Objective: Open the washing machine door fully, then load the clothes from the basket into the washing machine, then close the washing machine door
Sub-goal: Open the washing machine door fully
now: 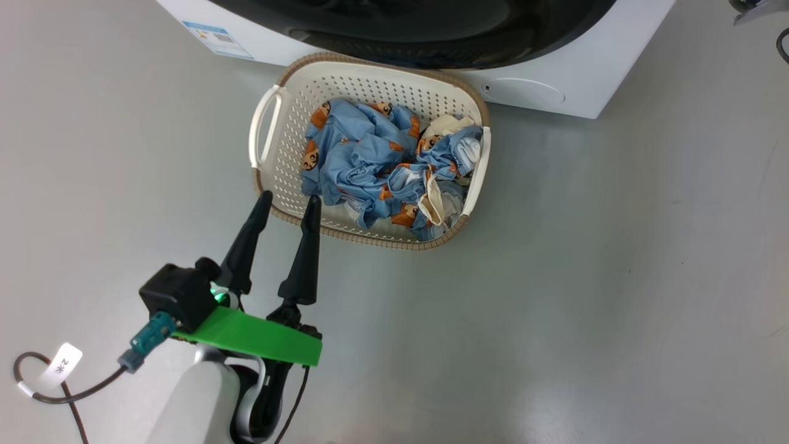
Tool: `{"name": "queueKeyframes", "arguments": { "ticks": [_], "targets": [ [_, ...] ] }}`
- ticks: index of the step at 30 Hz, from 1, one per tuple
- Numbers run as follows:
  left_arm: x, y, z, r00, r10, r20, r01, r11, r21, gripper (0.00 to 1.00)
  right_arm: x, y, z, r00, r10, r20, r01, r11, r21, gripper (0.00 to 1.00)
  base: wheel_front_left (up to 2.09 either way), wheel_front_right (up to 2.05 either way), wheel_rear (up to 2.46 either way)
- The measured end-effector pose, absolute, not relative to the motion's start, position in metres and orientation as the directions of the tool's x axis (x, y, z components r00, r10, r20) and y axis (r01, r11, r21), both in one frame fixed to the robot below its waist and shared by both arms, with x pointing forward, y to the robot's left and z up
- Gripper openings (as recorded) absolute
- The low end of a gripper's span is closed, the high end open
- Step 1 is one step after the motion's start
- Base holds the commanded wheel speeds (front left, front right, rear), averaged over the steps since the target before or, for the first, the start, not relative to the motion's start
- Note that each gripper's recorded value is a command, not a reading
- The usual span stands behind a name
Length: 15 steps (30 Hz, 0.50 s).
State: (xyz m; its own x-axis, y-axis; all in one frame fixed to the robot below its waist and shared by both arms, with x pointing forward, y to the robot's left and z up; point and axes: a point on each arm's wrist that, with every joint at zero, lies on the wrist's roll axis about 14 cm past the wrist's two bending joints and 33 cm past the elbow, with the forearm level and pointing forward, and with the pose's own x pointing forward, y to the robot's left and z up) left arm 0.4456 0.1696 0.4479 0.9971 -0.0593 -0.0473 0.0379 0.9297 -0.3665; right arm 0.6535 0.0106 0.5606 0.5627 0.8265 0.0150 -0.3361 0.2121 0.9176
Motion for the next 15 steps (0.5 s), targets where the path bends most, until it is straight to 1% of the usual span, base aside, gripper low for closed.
{"name": "queueKeyframes", "arguments": {
  "ticks": [8,15],
  "targets": [
    [0.445,0.171,0.453,0.998,-0.052,-0.038,0.034,0.931,-0.364,1.0,0.652,0.016,0.565,0.554,0.833,0.016,-0.349,0.215,0.912,0.0,0.0,0.0,0.0],
    [0.443,0.172,0.462,0.999,-0.049,-0.015,0.04,0.93,-0.365,1.0,0.639,0.021,0.57,0.533,0.846,0.005,-0.363,0.223,0.905,0.0,0.0,0.0,0.0]
  ]
}}
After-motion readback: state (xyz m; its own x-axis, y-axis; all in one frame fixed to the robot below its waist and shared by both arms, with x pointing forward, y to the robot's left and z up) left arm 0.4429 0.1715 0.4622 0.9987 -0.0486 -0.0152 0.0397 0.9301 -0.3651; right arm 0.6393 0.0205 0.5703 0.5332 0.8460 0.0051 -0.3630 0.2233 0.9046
